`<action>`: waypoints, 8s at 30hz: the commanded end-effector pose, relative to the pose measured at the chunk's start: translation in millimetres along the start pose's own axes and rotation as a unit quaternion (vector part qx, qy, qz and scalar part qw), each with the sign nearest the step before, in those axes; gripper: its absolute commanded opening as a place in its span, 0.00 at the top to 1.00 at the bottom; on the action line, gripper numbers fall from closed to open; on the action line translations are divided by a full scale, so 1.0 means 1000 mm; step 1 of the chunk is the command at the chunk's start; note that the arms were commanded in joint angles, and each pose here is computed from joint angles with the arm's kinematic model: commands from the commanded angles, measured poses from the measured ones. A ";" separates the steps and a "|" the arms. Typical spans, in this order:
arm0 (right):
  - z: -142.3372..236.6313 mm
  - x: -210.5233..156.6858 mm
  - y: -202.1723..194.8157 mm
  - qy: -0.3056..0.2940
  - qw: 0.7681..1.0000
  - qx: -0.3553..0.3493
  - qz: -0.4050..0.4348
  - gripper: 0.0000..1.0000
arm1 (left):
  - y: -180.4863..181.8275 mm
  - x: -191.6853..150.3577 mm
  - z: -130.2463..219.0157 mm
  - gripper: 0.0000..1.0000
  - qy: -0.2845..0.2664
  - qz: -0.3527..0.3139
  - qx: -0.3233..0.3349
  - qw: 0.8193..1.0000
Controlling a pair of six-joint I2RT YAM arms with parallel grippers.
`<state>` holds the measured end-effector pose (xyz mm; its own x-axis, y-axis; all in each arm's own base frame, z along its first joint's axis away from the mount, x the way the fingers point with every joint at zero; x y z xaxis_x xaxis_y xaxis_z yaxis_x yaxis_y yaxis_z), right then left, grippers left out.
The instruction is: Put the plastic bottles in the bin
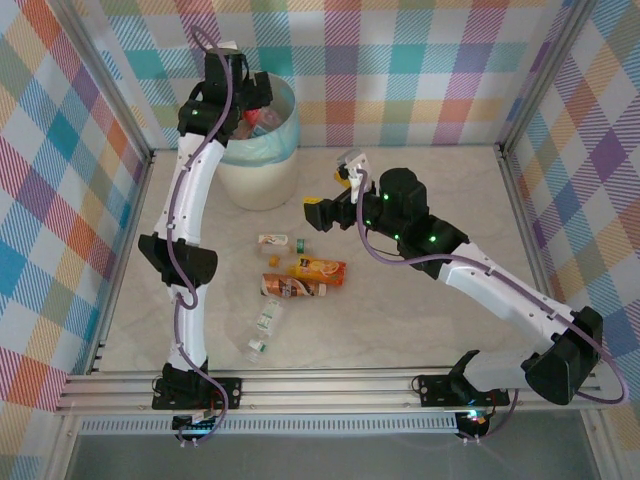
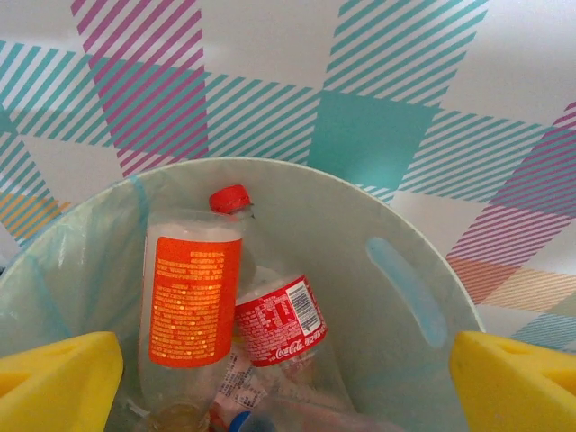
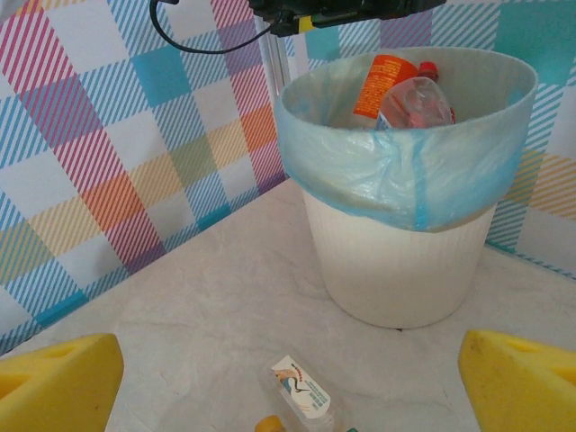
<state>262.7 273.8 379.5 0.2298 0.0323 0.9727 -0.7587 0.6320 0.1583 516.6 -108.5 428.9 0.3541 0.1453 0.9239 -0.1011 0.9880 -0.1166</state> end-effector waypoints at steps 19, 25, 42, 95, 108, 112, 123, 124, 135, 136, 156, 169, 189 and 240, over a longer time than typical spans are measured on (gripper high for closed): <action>-0.022 -0.009 0.000 0.039 0.999 0.014 -0.007 0.05 | 0.017 -0.082 -0.039 0.28 0.161 -0.025 0.027 0.986; -0.030 -0.015 -0.001 0.056 0.998 0.017 -0.009 0.05 | 0.039 -0.114 -0.070 0.30 0.214 0.022 0.039 0.976; -0.040 -0.015 -0.003 0.087 0.996 0.009 -0.011 0.04 | 0.028 -0.017 -0.019 0.17 0.100 0.146 -0.116 0.977; -0.048 -0.269 -0.063 0.486 0.854 0.070 0.171 0.46 | 0.066 -0.154 0.273 0.10 0.122 0.036 -0.237 0.963; 0.008 -0.183 -0.024 0.314 0.938 0.082 0.121 0.46 | 0.041 -0.120 0.271 0.08 0.077 0.123 -0.321 0.936; 0.023 -0.141 -0.004 0.208 0.968 0.116 0.084 0.46 | 0.023 -0.112 0.266 0.05 0.082 0.165 -0.391 0.902; 0.029 -0.103 0.036 0.105 0.965 0.240 0.021 0.45 | -0.008 -0.128 0.254 0.16 0.139 0.170 -0.445 0.868; 0.028 -0.102 0.037 0.104 0.965 0.239 0.021 0.45 | -0.011 -0.131 0.252 0.19 0.149 0.168 -0.447 0.866; 0.024 -0.103 0.039 0.104 0.964 0.243 0.014 0.43 | -0.017 -0.137 0.258 0.75 0.159 0.143 -0.438 0.873; 0.025 -0.103 0.039 0.106 0.965 0.241 0.013 0.43 | -0.017 -0.135 0.259 0.82 0.154 0.143 -0.436 0.875; -0.009 -0.046 0.002 0.100 0.994 0.039 -0.028 0.00 | 0.051 0.048 0.199 1.00 -0.099 0.052 -0.056 0.992; -0.054 -0.037 0.010 0.148 0.984 0.095 -0.037 0.00 | 0.069 0.044 0.054 1.00 -0.028 -0.028 0.050 0.998; -0.079 -0.067 0.004 0.202 0.973 0.091 -0.067 0.00 | 0.051 -0.133 -0.065 1.00 0.280 -0.079 -0.038 0.956; -0.082 -0.085 0.003 0.256 0.957 0.082 -0.107 0.00 | 0.043 -0.048 -0.020 0.99 0.174 0.089 -0.097 0.976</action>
<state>298.0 340.6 277.3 0.6364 0.3153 0.7040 -0.7299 0.5415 0.4173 510.2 -58.1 418.5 0.4839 0.2778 0.8299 -0.0268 0.9525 -0.3033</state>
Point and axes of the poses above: each hand's point on the last joint's axis, 136 mm out from that joint toward the fingers, its own z axis back along the fingers, its own y axis along the line the jaws close on, x = y × z, the point moved 6 cm from there along z, back along the fingers, and after that the axes turned 1 degree about -z, right-handed, at the moved point
